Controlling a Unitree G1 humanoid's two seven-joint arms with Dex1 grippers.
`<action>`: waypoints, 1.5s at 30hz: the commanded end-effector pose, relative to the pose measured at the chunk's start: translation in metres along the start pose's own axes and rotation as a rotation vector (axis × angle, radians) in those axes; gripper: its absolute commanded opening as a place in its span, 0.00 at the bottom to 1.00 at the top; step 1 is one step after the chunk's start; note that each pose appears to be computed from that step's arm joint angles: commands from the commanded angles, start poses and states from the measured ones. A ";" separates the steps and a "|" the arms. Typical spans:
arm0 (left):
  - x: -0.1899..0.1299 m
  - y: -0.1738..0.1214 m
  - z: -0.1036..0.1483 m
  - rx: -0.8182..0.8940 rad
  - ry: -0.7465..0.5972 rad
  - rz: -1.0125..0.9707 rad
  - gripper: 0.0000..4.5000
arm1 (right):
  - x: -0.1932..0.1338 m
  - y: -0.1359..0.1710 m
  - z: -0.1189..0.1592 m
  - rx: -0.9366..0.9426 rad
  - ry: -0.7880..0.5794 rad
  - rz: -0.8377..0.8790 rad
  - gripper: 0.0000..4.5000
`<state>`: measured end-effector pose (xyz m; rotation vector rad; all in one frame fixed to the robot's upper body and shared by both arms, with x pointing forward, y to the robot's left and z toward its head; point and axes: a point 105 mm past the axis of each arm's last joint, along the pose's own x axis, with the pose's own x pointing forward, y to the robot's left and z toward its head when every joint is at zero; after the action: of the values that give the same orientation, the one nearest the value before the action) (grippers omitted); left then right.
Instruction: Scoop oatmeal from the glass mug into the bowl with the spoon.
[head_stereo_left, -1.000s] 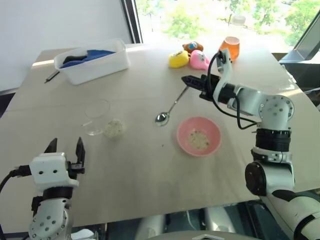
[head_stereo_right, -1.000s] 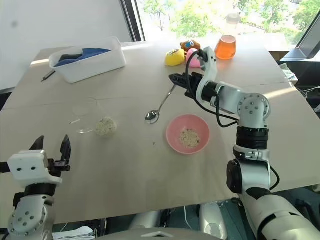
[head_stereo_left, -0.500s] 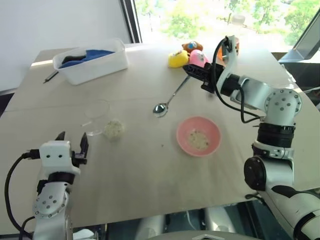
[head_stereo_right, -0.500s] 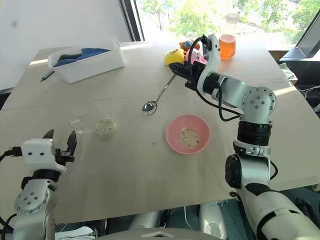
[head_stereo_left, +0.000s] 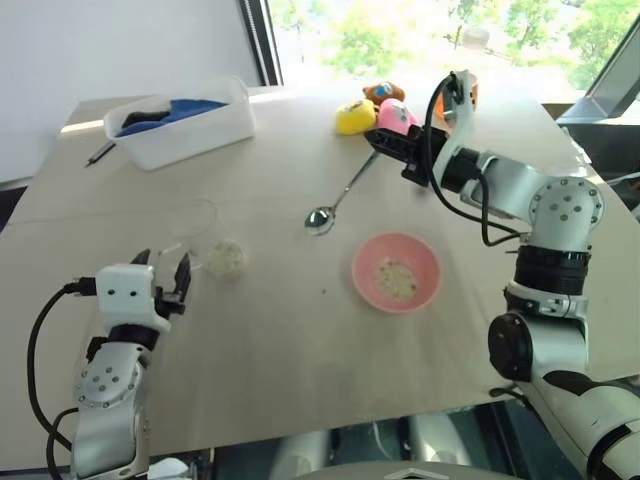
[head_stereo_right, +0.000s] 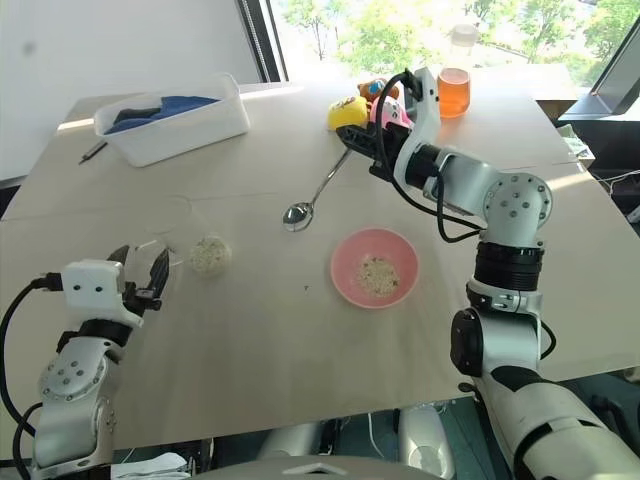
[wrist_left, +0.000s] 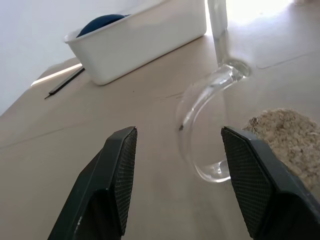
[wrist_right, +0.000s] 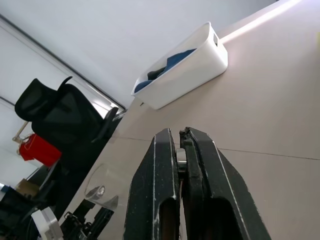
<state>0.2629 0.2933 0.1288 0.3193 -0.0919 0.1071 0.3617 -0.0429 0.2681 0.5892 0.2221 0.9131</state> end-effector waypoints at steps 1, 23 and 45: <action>0.004 0.001 0.008 0.011 -0.026 -0.008 0.62 | -0.002 0.015 0.008 -0.040 -0.039 0.048 0.00; 0.006 0.005 -0.001 -0.015 0.015 0.001 0.01 | 0.000 0.016 0.006 -0.038 -0.047 0.053 0.00; 0.034 -0.028 0.023 -0.263 -0.025 -0.050 0.00 | 0.007 0.045 0.027 -0.101 -0.102 0.129 0.00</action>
<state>0.2951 0.2789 0.1356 0.0815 -0.0966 0.0901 0.3575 -0.0326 0.2898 0.5731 0.1430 0.9484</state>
